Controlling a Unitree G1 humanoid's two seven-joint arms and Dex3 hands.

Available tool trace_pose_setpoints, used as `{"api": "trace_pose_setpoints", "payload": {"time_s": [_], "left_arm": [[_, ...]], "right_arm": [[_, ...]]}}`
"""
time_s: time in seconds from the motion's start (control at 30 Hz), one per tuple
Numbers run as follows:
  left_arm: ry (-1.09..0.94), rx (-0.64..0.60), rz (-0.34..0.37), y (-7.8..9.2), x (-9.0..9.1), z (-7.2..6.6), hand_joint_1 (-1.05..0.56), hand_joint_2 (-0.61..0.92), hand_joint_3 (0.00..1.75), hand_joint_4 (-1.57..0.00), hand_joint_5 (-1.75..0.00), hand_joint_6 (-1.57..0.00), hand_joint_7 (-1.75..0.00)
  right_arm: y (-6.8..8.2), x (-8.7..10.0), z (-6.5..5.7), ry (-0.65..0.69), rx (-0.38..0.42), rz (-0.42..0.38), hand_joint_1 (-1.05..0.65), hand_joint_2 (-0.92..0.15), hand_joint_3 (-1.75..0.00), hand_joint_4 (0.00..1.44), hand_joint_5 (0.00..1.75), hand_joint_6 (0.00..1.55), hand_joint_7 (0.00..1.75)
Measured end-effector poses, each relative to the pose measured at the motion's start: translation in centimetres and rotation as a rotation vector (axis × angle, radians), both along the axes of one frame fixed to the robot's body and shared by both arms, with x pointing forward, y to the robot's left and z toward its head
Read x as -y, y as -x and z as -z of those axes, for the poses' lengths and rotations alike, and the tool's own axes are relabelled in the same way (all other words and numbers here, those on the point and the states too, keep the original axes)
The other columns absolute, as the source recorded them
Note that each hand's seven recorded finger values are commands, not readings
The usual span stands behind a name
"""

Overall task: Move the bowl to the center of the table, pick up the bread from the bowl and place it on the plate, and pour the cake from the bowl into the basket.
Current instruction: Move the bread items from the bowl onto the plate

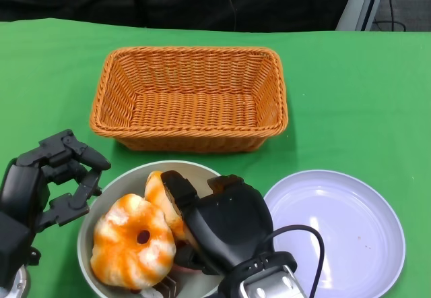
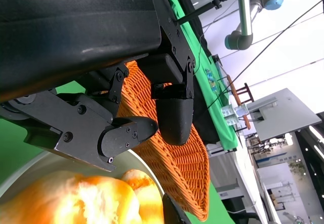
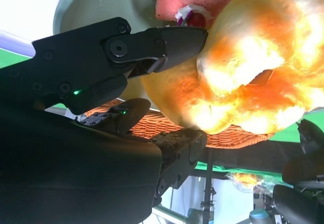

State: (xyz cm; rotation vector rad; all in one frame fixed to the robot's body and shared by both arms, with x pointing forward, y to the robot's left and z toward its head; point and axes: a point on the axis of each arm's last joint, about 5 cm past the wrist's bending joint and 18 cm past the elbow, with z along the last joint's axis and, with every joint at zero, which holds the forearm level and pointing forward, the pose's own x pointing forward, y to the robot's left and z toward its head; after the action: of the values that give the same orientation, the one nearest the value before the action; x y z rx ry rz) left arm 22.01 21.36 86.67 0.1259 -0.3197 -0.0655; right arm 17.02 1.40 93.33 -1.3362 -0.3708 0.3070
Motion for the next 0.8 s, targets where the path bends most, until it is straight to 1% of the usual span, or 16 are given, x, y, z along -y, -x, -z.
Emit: {"api": "trace_pose_setpoints", "payload": {"time_s": [0.03, 0.07, 0.1, 0.2, 0.23, 0.3, 0.33, 0.4, 0.47, 0.6, 0.73, 0.8], "left_arm": [[0.000, -0.001, 0.000, 0.0, 0.0, 0.0, -0.14, 0.73, 0.73, -0.80, -1.54, -0.79, -1.24], [0.001, -0.002, -0.001, 0.0, 0.0, 0.0, -0.14, 0.73, 0.73, -0.80, -1.54, -0.79, -1.24], [0.000, -0.002, -0.001, 0.0, 0.0, 0.0, -0.14, 0.73, 0.72, -0.81, -1.52, -0.79, -1.23], [-0.002, -0.002, -0.001, 0.0, -0.1, 0.1, -0.15, 0.73, 0.72, -0.81, -1.49, -0.79, -1.22], [-0.003, -0.002, -0.001, 0.0, -0.1, 0.1, -0.14, 0.73, 0.72, -0.80, -1.49, -0.79, -1.23], [-0.003, -0.002, -0.001, 0.0, -0.1, 0.1, -0.14, 0.73, 0.72, -0.80, -1.49, -0.78, -1.23], [-0.003, -0.002, -0.001, 0.0, -0.1, 0.1, -0.14, 0.73, 0.72, -0.80, -1.49, -0.78, -1.24], [-0.004, -0.002, -0.001, 0.0, -0.1, 0.1, -0.14, 0.73, 0.73, -0.79, -1.49, -0.78, -1.25], [-0.004, -0.002, -0.001, 0.0, -0.1, 0.1, -0.13, 0.73, 0.74, -0.78, -1.49, -0.77, -1.25], [-0.005, -0.002, 0.000, 0.0, -0.1, 0.1, -0.12, 0.73, 0.75, -0.77, -1.51, -0.77, -1.26], [-0.005, -0.002, 0.000, 0.0, -0.1, 0.1, -0.13, 0.72, 0.74, -0.76, -1.50, -0.77, -1.24], [-0.006, -0.002, 0.000, 0.0, -0.1, 0.1, -0.14, 0.72, 0.74, -0.76, -1.50, -0.78, -1.23]], "right_arm": [[0.0, 0.0, 0.0, -0.009, 0.003, 0.001, -0.67, -0.92, -0.17, 0.76, 0.13, 0.52, 0.06], [0.0, 0.0, 0.1, -0.018, 0.006, 0.002, -0.66, -0.92, -0.16, 0.79, 0.14, 0.54, 0.07], [-0.1, 0.0, 0.1, -0.025, 0.007, 0.003, -0.62, -0.92, -0.14, 0.84, 0.18, 0.62, 0.10], [-0.2, -0.2, 0.1, -0.050, 0.010, 0.004, -0.55, -0.92, -0.10, 0.88, 0.27, 0.72, 0.11], [-0.3, -0.3, 0.1, -0.056, 0.011, 0.004, -0.53, -0.92, -0.09, 0.88, 0.34, 0.74, 0.11], [-0.4, -0.4, 0.0, -0.064, 0.005, 0.001, -0.50, -0.92, -0.06, 0.81, 0.55, 0.77, 0.09], [-0.4, -0.4, 0.1, -0.065, 0.002, -0.001, -0.48, -0.92, -0.04, 0.81, 0.64, 0.79, 0.09], [-0.5, -0.4, 0.1, -0.075, -0.008, -0.009, -0.45, -0.91, -0.01, 0.82, 0.77, 0.83, 0.07], [-0.6, -0.4, 0.2, -0.093, -0.012, -0.016, -0.41, -0.92, -0.01, 0.79, 0.92, 0.86, 0.05], [-0.8, -0.4, 0.4, -0.133, -0.027, -0.037, -0.35, -0.92, -0.05, 0.76, 1.03, 0.89, 0.05], [-1.0, -0.5, 0.7, -0.179, -0.046, -0.068, -0.30, -0.92, -0.06, 0.76, 1.05, 0.93, 0.06], [-1.2, -0.5, 0.8, -0.190, -0.042, -0.074, -0.29, -0.92, -0.06, 0.77, 1.04, 0.94, 0.06]]}}
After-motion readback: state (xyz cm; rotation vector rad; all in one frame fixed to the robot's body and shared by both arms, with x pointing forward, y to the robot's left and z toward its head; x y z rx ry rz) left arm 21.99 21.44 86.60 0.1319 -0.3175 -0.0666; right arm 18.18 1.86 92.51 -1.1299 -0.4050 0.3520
